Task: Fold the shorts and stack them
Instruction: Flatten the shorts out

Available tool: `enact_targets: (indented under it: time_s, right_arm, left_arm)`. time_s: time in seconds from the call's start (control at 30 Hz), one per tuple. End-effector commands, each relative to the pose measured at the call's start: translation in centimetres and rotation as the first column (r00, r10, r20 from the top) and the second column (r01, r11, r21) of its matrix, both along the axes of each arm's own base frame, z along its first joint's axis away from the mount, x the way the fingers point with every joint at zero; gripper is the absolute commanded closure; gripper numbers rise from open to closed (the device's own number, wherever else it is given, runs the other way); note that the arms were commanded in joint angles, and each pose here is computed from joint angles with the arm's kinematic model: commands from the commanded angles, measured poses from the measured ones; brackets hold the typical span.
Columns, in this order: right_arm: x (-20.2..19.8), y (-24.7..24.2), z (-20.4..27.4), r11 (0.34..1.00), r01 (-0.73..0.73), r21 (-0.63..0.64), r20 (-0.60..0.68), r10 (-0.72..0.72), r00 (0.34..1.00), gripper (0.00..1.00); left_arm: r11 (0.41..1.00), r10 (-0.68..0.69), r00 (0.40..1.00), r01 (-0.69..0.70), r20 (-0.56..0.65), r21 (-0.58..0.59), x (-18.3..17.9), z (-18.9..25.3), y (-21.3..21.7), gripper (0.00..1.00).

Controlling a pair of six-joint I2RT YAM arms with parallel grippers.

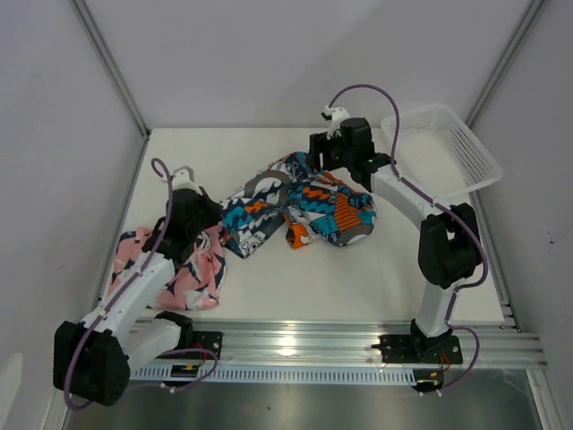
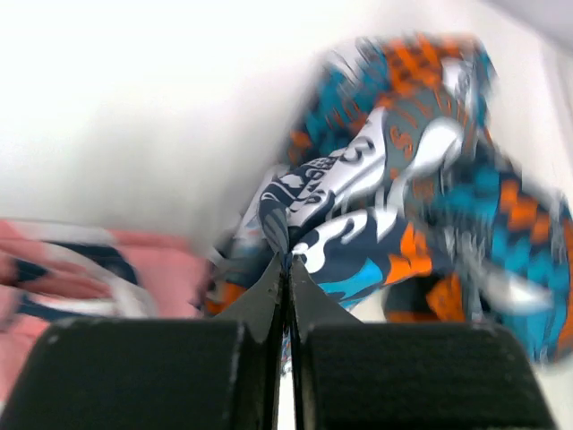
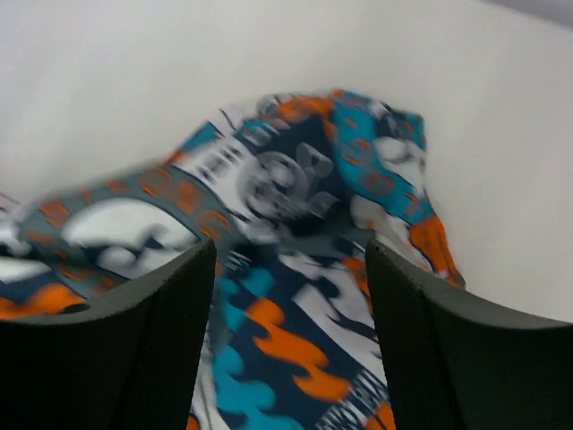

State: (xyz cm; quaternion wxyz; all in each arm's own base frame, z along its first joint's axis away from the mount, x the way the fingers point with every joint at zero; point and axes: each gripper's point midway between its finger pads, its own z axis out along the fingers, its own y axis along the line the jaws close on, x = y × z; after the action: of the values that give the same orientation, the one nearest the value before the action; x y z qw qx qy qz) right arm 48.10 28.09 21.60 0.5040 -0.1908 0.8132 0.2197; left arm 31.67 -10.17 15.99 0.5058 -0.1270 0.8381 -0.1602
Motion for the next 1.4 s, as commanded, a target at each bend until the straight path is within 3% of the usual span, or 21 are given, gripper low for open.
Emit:
enact_targets:
  time_s: [0.0,0.13,0.17,0.23,0.27,0.3,0.33,0.37,0.4,0.43,0.47,0.5,0.63,0.73,0.83,0.87,0.93,0.97,1.0,1.1,1.37]
  right_arm:
    - [1.0,-4.6,-0.3,0.993,0.097,0.071,-0.065,-0.093,0.994,0.31]
    - [1.3,-8.3,-1.9,0.974,0.222,0.054,-0.163,-0.211,0.964,0.32]
    - [1.2,-8.9,-2.3,0.965,0.258,0.056,-0.192,-0.243,0.951,0.32]
    - [0.8,-9.9,-3.5,0.952,0.303,0.036,-0.232,-0.287,0.929,0.32]
    - [0.6,-10.1,-4.0,0.947,0.319,0.03,-0.244,-0.303,0.921,0.32]
    - [0.3,-10.3,-4.4,0.94,0.339,0.031,-0.26,-0.319,0.911,0.32]
    - [-0.2,-10.6,-5.6,0.937,0.348,0.02,-0.276,-0.33,0.903,0.32]
    - [-0.6,-10.5,-6.1,0.936,0.35,0.019,-0.288,-0.33,0.899,0.31]
    - [-0.9,-10.6,-6.6,0.935,0.354,0.022,-0.302,-0.331,0.894,0.32]
    - [-1.7,-10.2,-7.6,0.943,0.331,0.023,-0.334,-0.304,0.892,0.32]
    - [-2.2,-10.0,-8.1,0.946,0.324,0.018,-0.352,-0.297,0.887,0.32]
    - [-2.6,-10.0,-8.6,0.947,0.32,0.013,-0.369,-0.293,0.882,0.32]
    - [-4.7,-10.1,-11.1,0.949,0.315,0.006,-0.442,-0.28,0.852,0.33]
    - [-6.2,-9.8,-11.6,0.939,0.341,0.049,-0.501,-0.272,0.821,0.37]
    - [-8.3,-10.4,-12.4,0.91,0.402,0.096,-0.548,-0.289,0.785,0.38]
    - [-9.8,-10.8,-13.9,0.882,0.458,0.109,-0.608,-0.306,0.733,0.37]
    - [-10.3,-10.8,-13.8,0.837,0.519,0.172,-0.631,-0.31,0.711,0.34]
    - [-10.7,-10.5,-12.9,0.795,0.562,0.227,-0.655,-0.302,0.692,0.32]
    - [-11.2,-10.1,-13.3,0.779,0.567,0.268,-0.657,-0.283,0.699,0.32]
    - [-11.7,-9.2,-13.2,0.717,0.623,0.313,-0.679,-0.29,0.674,0.3]
    - [-10.7,-8.2,-13.4,0.515,0.727,0.454,-0.751,-0.218,0.624,0.27]
  left_arm:
    - [0.978,0.19,0.982,-0.19,-0.012,-0.084,2.8,2.2,4.6,1.0]
    - [0.953,0.261,0.965,-0.255,0.017,-0.161,6.6,5.2,7.6,1.0]
    - [0.949,0.281,0.958,-0.285,-0.048,-0.135,7.7,3.3,8.4,1.0]
    - [0.955,0.263,0.965,-0.259,0.01,-0.148,11.3,7.5,8.3,1.0]
    - [0.948,0.289,0.957,-0.286,0.001,-0.142,12.6,7.5,9.6,1.0]
    - [0.947,0.293,0.952,-0.301,-0.085,-0.116,14.1,4.4,9.9,1.0]
    - [0.949,0.285,0.958,-0.284,-0.017,-0.136,16.6,8.2,10.0,1.0]
    - [0.954,0.268,0.962,-0.272,-0.048,-0.129,17.7,7.4,10.1,1.0]
    - [0.964,0.206,0.956,-0.235,-0.21,-0.123,17.7,2.8,8.9,0.83]
    - [0.969,0.192,0.97,-0.211,-0.147,-0.127,19.5,6.5,8.8,0.64]
    - [0.973,0.179,0.969,-0.2,-0.168,-0.117,19.4,5.9,8.1,0.46]
    - [0.973,0.183,0.966,-0.205,-0.184,-0.105,18.9,5.0,7.9,0.28]
    - [0.978,0.164,0.983,-0.173,-0.086,-0.12,14.8,6.8,5.6,0.05]
    - [0.981,0.173,0.983,-0.177,-0.054,-0.084,11.8,8.2,4.7,0.04]
    - [0.992,0.107,0.993,-0.11,-0.057,-0.067,8.6,6.9,1.2,0.04]
    - [0.993,0.089,0.995,-0.091,-0.039,-0.072,7.0,7.0,0.7,0.04]
    - [0.995,0.037,0.999,-0.039,-0.032,-0.089,4.8,5.9,-1.6,0.04]
    - [0.992,0.016,0.999,-0.012,0.03,-0.122,3.9,7.4,-2.3,0.04]
    - [0.992,0.002,1.0,-0.003,-0.012,-0.125,2.5,4.9,-2.7,0.04]
    - [0.989,-0.042,0.999,0.04,-0.01,-0.14,0.0,3.6,-3.9,0.04]
    - [0.992,-0.065,0.998,0.062,-0.028,-0.106,-2.9,2.1,-3.3,0.05]
